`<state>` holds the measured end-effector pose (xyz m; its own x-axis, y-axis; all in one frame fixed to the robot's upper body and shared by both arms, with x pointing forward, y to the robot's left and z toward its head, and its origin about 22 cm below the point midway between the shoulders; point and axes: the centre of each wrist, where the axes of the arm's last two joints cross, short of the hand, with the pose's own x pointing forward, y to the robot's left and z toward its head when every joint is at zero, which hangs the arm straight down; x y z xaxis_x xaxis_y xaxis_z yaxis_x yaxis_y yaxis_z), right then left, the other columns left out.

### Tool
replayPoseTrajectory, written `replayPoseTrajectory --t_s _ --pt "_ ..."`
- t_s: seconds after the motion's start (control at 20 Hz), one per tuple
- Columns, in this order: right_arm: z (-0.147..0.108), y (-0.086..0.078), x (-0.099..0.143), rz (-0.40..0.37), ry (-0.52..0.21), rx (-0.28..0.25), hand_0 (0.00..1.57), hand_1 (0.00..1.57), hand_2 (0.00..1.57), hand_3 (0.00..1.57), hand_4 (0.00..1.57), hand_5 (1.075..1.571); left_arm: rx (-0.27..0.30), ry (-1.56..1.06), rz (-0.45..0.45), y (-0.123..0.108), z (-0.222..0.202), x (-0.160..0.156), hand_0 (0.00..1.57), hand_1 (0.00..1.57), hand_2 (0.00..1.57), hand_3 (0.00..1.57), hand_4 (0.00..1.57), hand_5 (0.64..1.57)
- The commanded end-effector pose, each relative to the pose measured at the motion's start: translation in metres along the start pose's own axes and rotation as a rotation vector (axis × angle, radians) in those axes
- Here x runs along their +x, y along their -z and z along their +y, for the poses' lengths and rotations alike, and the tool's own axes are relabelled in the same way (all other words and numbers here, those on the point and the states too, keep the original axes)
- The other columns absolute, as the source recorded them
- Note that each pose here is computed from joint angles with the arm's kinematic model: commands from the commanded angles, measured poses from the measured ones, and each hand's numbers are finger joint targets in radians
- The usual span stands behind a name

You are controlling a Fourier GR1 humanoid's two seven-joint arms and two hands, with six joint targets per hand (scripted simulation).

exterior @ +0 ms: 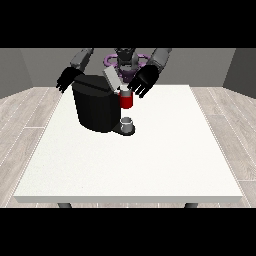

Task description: Insert the coffee pod into the coffee machine and close the lid

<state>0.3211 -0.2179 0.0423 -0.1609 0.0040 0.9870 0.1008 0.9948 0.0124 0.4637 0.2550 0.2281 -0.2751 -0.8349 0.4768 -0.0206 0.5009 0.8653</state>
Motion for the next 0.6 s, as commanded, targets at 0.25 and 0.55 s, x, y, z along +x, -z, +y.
replayPoseTrajectory --t_s 0.25,0.55 --pt "0.012 -0.016 -0.016 -0.02 0.0 -0.004 0.0 0.0 0.0 0.0 0.46 1.571 -0.06 0.112 -0.026 -0.005 0.0 -0.011 0.0 0.0 0.0 0.0 0.0 1.571" --pt "-0.009 -0.007 -0.024 0.039 -0.009 -0.043 0.0 0.0 0.0 0.0 0.37 1.571 -0.117 0.101 -0.023 0.001 -0.021 0.008 0.0 0.0 0.0 0.0 0.0 1.571"
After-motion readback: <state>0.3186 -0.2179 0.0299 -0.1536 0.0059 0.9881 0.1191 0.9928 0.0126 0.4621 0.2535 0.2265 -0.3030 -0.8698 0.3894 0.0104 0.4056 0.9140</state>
